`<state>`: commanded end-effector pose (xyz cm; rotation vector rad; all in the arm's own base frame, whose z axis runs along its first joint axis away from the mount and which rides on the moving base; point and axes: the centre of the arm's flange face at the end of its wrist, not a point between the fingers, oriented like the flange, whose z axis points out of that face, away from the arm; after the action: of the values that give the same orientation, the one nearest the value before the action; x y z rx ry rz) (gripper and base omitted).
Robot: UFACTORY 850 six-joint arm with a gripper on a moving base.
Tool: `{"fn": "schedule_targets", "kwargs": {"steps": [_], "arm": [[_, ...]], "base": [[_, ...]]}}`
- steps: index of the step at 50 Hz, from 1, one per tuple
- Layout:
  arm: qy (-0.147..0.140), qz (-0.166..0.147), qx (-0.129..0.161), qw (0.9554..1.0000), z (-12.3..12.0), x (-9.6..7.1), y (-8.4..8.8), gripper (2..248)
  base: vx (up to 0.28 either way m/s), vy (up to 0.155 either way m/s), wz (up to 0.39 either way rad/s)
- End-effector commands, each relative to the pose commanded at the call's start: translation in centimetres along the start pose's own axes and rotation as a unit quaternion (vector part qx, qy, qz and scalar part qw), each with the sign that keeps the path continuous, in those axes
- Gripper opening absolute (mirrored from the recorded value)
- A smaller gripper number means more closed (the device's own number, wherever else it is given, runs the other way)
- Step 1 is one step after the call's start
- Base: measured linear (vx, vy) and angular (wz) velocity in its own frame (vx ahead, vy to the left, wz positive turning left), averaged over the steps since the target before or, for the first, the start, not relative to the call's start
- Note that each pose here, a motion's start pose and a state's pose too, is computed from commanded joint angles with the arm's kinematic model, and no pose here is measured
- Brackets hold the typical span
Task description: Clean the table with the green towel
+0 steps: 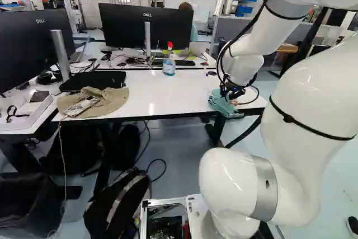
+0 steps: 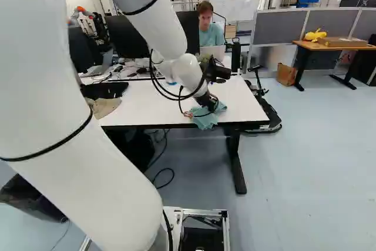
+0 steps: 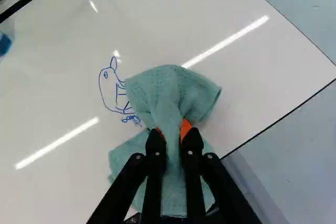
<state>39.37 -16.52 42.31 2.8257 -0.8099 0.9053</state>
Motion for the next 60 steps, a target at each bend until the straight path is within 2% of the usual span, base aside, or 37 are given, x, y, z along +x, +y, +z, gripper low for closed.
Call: {"fn": "schedule_targets", "kwargs": {"steps": [10,23,43,60], "arm": [[0.002,0.008,-0.005,1.0,0.9,1.5,0.6,46],[0.003,0.001,0.0,1.0,2.3,3.3,-0.5,46],[0.006,-0.018,0.014,0.9997,4.1,5.6,-3.1,46],[0.008,-0.038,0.028,0.9989,5.4,6.8,-6.0,46]], "base": [[0.0,0.0,0.0],[0.0,0.0,0.0],[0.0,0.0,0.0],[0.0,0.0,0.0]]}}
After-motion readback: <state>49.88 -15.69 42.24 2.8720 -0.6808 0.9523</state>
